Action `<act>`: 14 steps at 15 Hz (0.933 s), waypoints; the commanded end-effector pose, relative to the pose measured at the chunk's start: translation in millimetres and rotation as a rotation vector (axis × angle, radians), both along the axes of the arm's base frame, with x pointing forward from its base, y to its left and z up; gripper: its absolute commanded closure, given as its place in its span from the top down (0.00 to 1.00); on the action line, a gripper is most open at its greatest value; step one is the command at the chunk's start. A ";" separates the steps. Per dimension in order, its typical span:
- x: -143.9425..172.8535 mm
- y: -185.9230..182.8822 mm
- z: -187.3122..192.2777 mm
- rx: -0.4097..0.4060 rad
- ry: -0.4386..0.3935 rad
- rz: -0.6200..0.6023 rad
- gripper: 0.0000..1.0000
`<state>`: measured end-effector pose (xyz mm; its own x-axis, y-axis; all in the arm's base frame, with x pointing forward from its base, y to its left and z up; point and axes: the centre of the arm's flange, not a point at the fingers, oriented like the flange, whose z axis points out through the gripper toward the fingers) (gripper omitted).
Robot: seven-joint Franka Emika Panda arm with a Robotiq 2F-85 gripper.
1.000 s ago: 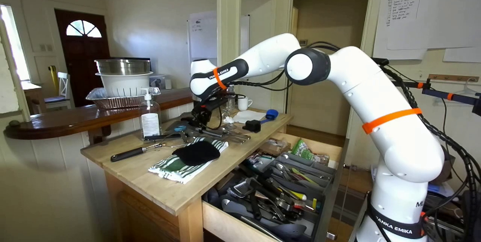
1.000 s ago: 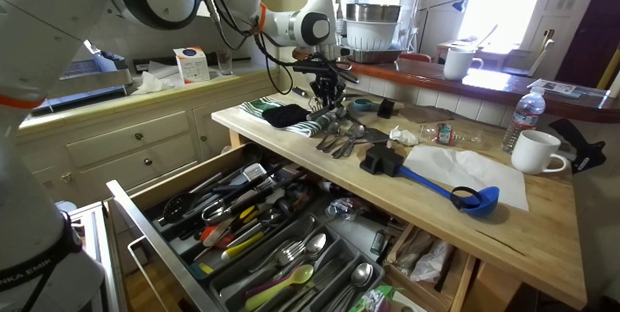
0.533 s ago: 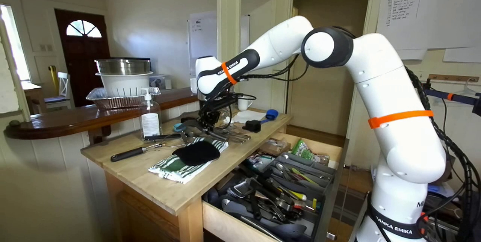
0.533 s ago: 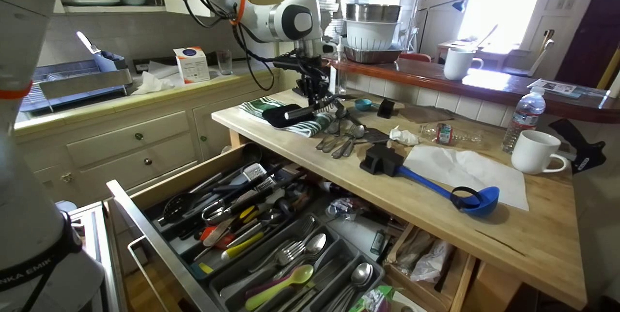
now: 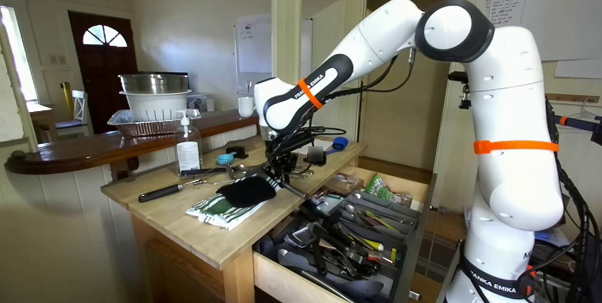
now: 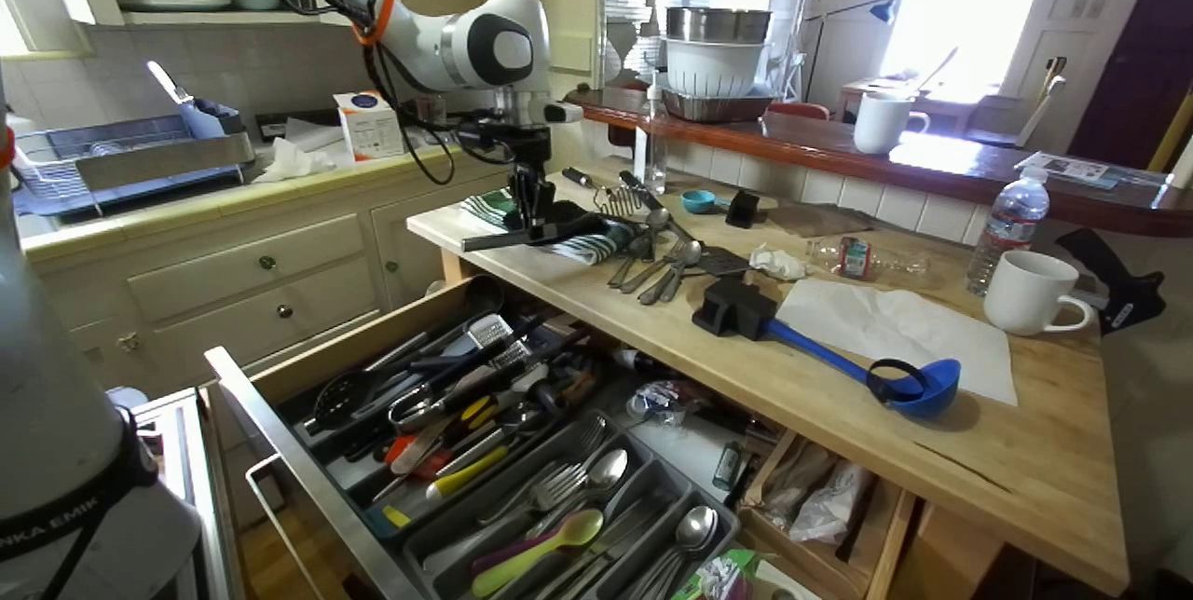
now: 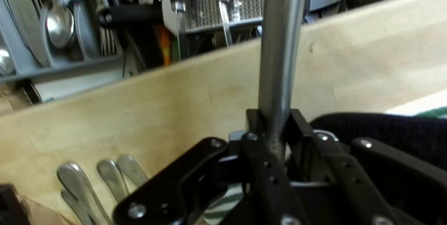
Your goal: Put the spatula inside the drawer
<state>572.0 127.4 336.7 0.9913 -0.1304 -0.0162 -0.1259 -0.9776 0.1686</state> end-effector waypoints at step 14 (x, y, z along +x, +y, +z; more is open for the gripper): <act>-184.0 -24.5 -3.1 -0.341 0.023 -0.332 0.06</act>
